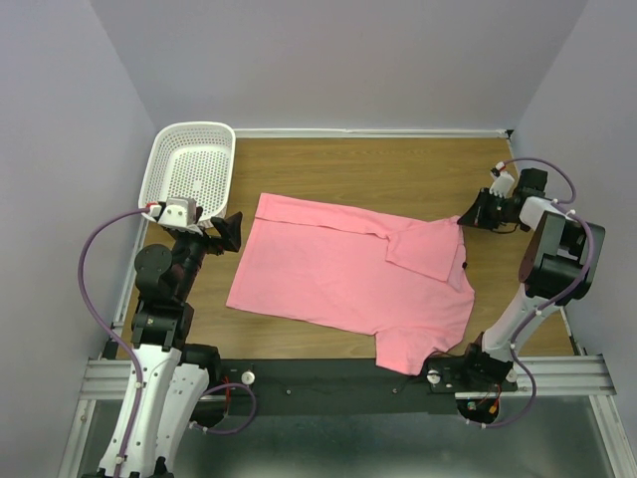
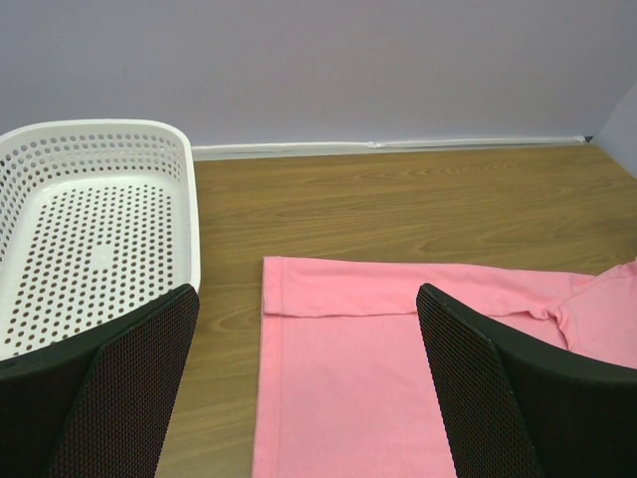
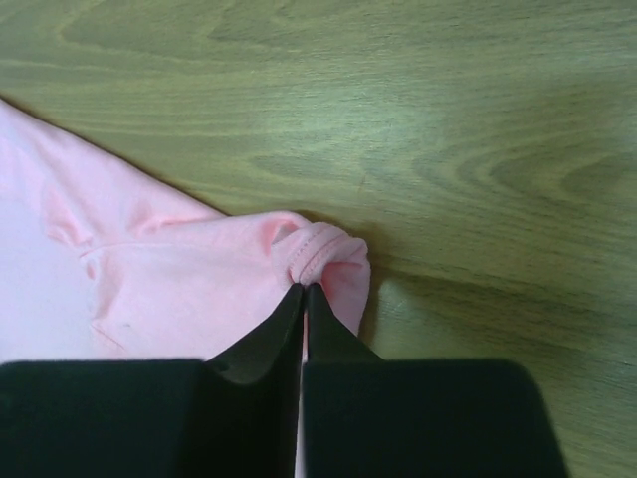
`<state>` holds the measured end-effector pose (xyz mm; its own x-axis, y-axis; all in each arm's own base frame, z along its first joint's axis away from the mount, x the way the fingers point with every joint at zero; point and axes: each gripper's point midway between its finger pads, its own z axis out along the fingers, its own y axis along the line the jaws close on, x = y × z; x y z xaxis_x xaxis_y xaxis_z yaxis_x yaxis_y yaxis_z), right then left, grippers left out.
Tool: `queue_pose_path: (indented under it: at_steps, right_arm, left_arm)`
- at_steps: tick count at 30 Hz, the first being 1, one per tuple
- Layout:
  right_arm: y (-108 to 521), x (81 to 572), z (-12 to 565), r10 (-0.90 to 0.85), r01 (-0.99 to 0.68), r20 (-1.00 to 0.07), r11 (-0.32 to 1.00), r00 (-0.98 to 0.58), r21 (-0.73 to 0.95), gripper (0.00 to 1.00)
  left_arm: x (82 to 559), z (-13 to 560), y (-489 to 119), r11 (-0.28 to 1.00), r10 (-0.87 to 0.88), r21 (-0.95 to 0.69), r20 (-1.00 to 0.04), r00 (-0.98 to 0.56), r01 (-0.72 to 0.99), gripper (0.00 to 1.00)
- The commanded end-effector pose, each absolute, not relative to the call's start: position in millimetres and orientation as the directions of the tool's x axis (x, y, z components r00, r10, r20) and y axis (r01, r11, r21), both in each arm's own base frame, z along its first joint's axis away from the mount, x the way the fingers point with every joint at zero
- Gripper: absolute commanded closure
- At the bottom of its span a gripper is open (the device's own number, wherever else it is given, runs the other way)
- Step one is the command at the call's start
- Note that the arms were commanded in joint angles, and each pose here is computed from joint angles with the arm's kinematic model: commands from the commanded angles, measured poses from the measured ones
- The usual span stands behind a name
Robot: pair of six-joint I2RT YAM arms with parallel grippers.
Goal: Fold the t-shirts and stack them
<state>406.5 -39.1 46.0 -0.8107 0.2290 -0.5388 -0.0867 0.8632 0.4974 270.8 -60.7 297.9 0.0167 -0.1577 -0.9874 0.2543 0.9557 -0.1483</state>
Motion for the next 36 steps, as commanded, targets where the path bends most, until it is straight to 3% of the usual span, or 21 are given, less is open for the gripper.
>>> queue_pose_path:
  at_steps: [1, 5, 16, 20, 25, 29, 33, 34, 36]
  right_arm:
    - [-41.7, 405.9, 46.5, 0.227, -0.091, -0.552, 0.867, -0.802, 0.489, 0.94]
    - [-48.0, 398.0, 53.8, 0.214, -0.086, -0.575, 0.889, -0.79, 0.45, 1.0]
    - [-54.3, 374.5, 58.0, 0.241, -0.021, -0.576, 0.912, -0.781, 0.41, 0.99]
    - [-57.3, 375.1, 53.7, 0.243, -0.007, -0.568, 0.916, -0.787, 0.402, 0.94]
    - [-65.0, 372.0, 49.0, 0.217, 0.0, -0.572, 0.935, -0.791, 0.354, 0.77]
    - [-73.8, 370.2, 49.8, 0.21, 0.008, -0.58, 0.944, -0.787, 0.331, 0.76]
    - [-71.7, 375.2, 56.0, 0.201, -0.033, -0.6, 0.934, -0.775, 0.356, 0.64]
    - [-62.1, 377.7, 60.3, 0.198, -0.08, -0.609, 0.914, -0.768, 0.399, 0.54]
    - [-50.3, 385.5, 64.9, 0.21, -0.132, -0.607, 0.874, -0.766, 0.468, 0.43]
  left_arm:
    - [271.3, 297.1, -60.0, 0.956, -0.16, -0.149, -0.987, 0.023, 0.254, 0.02]
    - [270.7, 299.0, -59.9, 0.956, -0.16, -0.148, -0.987, 0.029, 0.255, 0.02]
    - [270.3, 298.7, -60.6, 0.955, -0.159, -0.146, -0.987, 0.028, 0.259, 0.02]
    - [270.2, 299.1, -59.9, 0.956, -0.16, -0.147, -0.987, 0.03, 0.255, 0.02]
    - [270.8, 298.3, -59.9, 0.956, -0.16, -0.148, -0.987, 0.027, 0.255, 0.02]
    - [270.5, 298.3, -59.9, 0.956, -0.16, -0.148, -0.987, 0.027, 0.255, 0.02]
    - [270.6, 298.7, -60.1, 0.955, -0.16, -0.148, -0.987, 0.027, 0.256, 0.02]
    - [270.9, 297.5, -60.2, 0.955, -0.16, -0.148, -0.987, 0.024, 0.256, 0.02]
    - [271.3, 297.5, -60.2, 0.956, -0.158, -0.147, -0.987, 0.024, 0.256, 0.02]
